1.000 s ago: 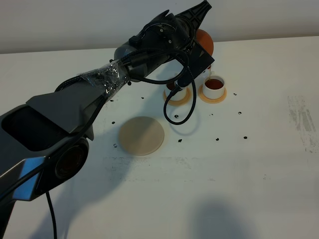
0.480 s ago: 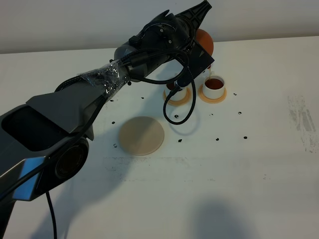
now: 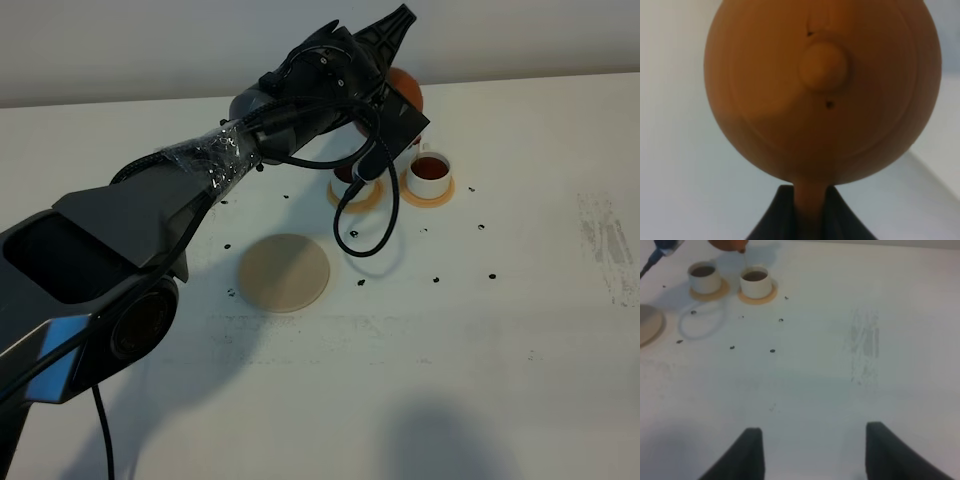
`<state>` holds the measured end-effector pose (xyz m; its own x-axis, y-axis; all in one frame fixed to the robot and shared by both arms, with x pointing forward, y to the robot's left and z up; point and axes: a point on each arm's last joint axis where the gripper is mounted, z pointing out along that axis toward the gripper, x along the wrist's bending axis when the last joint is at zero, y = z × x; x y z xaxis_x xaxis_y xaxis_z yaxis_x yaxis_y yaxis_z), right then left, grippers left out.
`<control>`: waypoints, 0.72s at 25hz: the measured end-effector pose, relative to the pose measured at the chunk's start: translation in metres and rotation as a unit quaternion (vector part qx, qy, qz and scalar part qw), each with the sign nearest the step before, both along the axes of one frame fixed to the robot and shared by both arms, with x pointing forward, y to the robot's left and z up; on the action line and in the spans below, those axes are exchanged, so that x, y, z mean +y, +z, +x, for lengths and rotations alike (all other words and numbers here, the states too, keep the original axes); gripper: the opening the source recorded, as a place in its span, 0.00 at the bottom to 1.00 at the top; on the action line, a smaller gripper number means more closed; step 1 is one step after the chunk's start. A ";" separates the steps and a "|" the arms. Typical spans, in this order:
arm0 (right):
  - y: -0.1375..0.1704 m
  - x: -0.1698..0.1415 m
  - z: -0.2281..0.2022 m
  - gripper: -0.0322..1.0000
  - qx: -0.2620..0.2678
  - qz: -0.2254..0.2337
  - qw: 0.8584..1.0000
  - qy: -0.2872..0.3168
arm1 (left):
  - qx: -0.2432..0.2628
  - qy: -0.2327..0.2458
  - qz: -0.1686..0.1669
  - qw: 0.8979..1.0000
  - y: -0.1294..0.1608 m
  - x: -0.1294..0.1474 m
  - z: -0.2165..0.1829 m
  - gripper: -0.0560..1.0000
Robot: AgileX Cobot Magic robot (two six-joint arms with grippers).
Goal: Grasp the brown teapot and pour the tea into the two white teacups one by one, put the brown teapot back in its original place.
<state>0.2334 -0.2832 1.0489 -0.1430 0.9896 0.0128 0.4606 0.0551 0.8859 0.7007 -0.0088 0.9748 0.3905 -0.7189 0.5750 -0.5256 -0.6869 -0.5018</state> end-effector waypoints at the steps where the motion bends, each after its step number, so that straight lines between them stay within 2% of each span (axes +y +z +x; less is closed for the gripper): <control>1: 0.000 0.000 0.000 0.48 0.000 0.000 1.000 0.000 | 0.007 0.012 -0.007 1.000 -0.001 0.001 -0.001 0.15; 9: 0.000 0.000 0.000 0.48 0.000 0.000 1.000 0.000 | 0.051 0.084 -0.084 0.992 -0.002 0.002 -0.005 0.15; 13: 0.000 0.000 0.000 0.48 0.000 0.000 1.000 0.000 | 0.080 0.117 -0.125 0.982 0.006 0.002 -0.011 0.15; 18: 0.000 0.000 0.000 0.48 0.000 0.000 1.000 0.000 | 0.133 0.158 -0.168 0.964 0.025 0.005 -0.024 0.15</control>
